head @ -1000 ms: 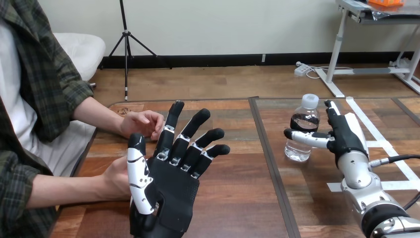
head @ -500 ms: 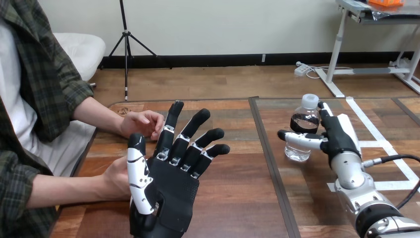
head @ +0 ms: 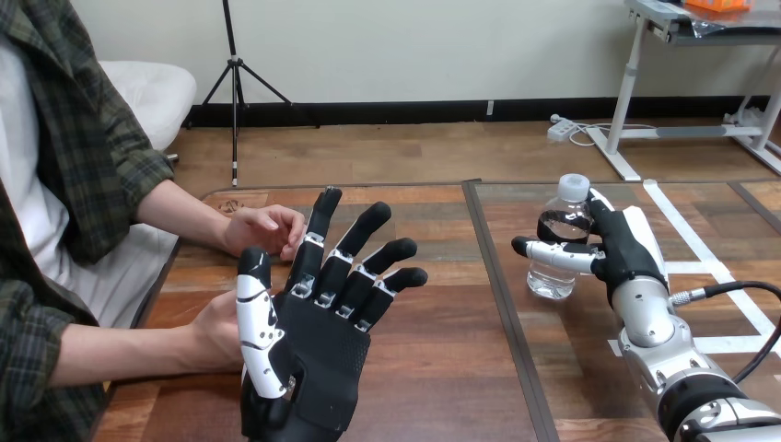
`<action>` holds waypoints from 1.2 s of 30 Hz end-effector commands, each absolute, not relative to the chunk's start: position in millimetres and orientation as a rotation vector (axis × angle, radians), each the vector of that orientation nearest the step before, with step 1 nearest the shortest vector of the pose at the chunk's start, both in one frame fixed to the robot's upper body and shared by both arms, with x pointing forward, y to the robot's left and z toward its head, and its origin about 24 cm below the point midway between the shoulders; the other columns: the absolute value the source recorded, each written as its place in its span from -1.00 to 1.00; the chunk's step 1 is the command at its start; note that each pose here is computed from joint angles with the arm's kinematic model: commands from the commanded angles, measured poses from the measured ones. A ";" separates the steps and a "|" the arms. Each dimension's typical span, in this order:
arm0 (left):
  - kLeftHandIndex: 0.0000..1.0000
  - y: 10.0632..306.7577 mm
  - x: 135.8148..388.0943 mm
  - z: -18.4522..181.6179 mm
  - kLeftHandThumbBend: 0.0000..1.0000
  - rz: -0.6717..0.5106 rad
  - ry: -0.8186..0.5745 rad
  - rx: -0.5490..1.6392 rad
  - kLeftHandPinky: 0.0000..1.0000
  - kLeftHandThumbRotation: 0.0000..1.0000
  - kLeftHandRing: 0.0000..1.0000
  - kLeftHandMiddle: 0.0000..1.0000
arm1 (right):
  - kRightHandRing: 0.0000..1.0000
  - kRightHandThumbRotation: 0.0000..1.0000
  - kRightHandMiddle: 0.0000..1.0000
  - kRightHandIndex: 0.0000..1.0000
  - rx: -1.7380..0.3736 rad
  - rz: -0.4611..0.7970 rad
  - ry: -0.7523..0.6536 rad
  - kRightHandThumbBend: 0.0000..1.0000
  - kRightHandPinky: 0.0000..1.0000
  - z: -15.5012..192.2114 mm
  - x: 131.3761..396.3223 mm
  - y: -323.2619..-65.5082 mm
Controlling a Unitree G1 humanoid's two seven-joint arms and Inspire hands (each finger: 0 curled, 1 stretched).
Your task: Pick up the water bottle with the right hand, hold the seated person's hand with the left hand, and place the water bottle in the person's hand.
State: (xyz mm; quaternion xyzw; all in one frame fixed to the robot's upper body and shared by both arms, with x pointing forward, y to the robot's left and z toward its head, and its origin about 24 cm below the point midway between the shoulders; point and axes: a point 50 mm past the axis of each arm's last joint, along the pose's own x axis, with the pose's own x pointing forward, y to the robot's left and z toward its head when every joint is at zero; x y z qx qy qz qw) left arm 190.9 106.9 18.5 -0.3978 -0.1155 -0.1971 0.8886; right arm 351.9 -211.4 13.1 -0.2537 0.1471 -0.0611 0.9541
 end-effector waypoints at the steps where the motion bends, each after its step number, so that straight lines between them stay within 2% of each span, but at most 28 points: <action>1: 0.98 93.2 179.3 20.4 0.09 -0.330 -0.279 -0.928 0.25 1.00 0.39 0.62 | 0.85 -0.57 0.90 0.89 -0.514 -0.123 0.155 0.55 0.74 53.5 377.6 -196.0; 17: 0.97 93.2 177.6 20.4 0.10 -0.323 -0.281 -0.926 0.26 1.00 0.39 0.62 | 0.83 -0.55 0.87 0.85 -0.531 -0.126 0.154 0.51 0.72 54.5 379.0 -192.0; 23: 0.97 93.8 176.4 20.9 0.08 -0.316 -0.283 -0.920 0.25 1.00 0.39 0.62 | 0.75 -0.64 0.80 0.78 -0.536 -0.147 0.142 0.47 0.65 54.3 378.4 -191.3; 36: 0.99 95.0 175.1 20.9 0.09 -0.306 -0.282 -0.917 0.25 1.00 0.40 0.62 | 0.37 -0.93 0.45 0.45 -0.471 -0.183 0.143 0.38 0.30 52.0 376.7 -192.1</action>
